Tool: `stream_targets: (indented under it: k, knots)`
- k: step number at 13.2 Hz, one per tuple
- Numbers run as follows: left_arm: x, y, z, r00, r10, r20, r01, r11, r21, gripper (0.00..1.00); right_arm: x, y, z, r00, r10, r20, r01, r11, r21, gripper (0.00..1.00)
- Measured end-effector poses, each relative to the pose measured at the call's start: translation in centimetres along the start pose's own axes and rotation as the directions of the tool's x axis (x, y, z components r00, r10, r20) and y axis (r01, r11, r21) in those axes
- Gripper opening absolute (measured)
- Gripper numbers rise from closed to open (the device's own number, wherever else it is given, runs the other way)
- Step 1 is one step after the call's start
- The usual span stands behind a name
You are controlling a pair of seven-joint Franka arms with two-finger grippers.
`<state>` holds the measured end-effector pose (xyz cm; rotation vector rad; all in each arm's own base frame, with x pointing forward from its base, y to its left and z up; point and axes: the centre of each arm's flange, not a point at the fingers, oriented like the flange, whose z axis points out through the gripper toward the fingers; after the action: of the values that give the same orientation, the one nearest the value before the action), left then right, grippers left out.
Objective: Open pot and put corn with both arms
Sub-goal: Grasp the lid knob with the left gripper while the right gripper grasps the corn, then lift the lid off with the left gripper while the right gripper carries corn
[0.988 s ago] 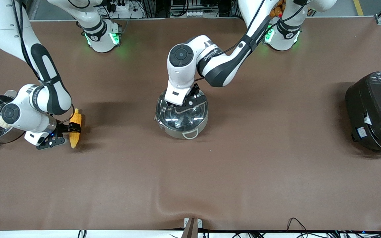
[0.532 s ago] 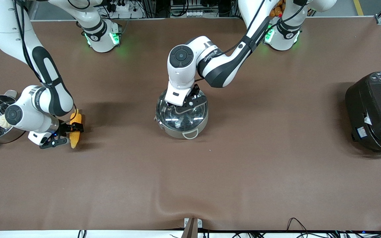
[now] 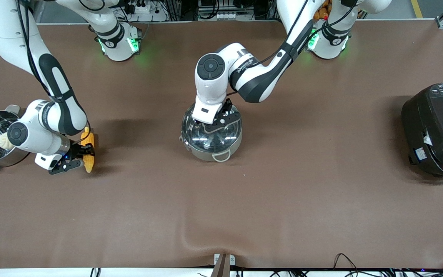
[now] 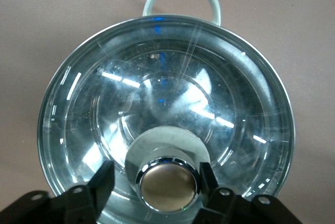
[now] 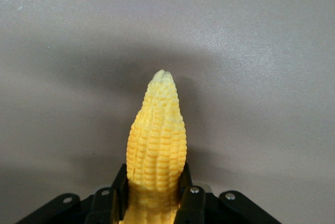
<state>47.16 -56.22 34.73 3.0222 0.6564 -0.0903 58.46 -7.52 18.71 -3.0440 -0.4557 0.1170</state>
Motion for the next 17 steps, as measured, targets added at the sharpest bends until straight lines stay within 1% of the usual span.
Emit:
stream_targets:
  k: [2, 4, 5, 6, 7, 9, 11, 13, 15, 17]
  knots:
    - [0.0, 0.0, 0.3, 1.0, 0.0, 0.001, 0.0, 1.0, 0.002, 0.71, 0.4, 0.0, -0.5, 1.0, -0.002, -0.01, 0.002, 1.0, -0.003, 0.33]
    - [0.0, 0.1, 0.4, 1.0, 0.0, 0.001, 0.0, 1.0, -0.001, 0.67, 1.3, 0.0, -2.1, 1.0, -0.004, -0.004, 0.004, 1.0, 0.012, 0.33]
    - [0.0, 0.1, 0.5, 1.0, 0.0, 0.001, 0.0, 1.0, -0.001, 0.67, 2.0, -0.1, -3.7, 1.0, -0.004, 0.002, 0.004, 1.0, 0.026, 0.33]
    - [0.0, 0.3, 0.3, 1.0, 0.001, -0.001, -0.001, 1.0, -0.01, 0.6, 2.6, -0.4, -5.6, 1.0, 0.002, 0.005, -0.002, 0.999, 0.04, 0.33]
    - [-0.1, 0.4, 0.2, 1.0, 0.002, -0.003, -0.002, 1.0, -0.015, 0.49, 3.3, -0.9, -7.8, 1.0, 0.006, 0.005, -0.007, 0.999, 0.05, 0.33]
    - [-0.1, 0.4, 0.2, 1.0, 0.001, -0.003, -0.001, 1.0, -0.015, 0.5, 4.4, -2.4, -11.5, 1.0, 0.008, 0.003, -0.008, 0.998, 0.06, 0.33]
    - [-0.1, 0.5, 0.1, 1.0, 0.002, -0.003, -0.002, 1.0, -0.018, 0.5, 5.2, -3.8, -14.0, 1.0, 0.015, 0.004, -0.015, 0.998, 0.066, 0.33]
    - [0.1, 0.5, -1.0, 1.0, -0.001, -0.009, 0.0, 1.0, -0.03, 0.5, 5.6, -4.9, -15.5, 0.999, 0.035, 0.025, -0.036, 0.996, 0.076, 0.33]
    - [0.3, 0.0, -4.1, 1.0, -0.006, -0.015, 0.005, 0.999, -0.036, 0.5, 5.8, -5.7, -16.5, 0.998, 0.047, 0.045, -0.051, 0.995, 0.084, 0.33]
    - [1.1, -1.4, -8.7, 0.999, -0.023, -0.024, 0.022, 0.999, -0.035, 0.5, 6.1, -7.3, -17.5, 0.996, 0.069, 0.053, -0.073, 0.994, 0.084, 0.33]
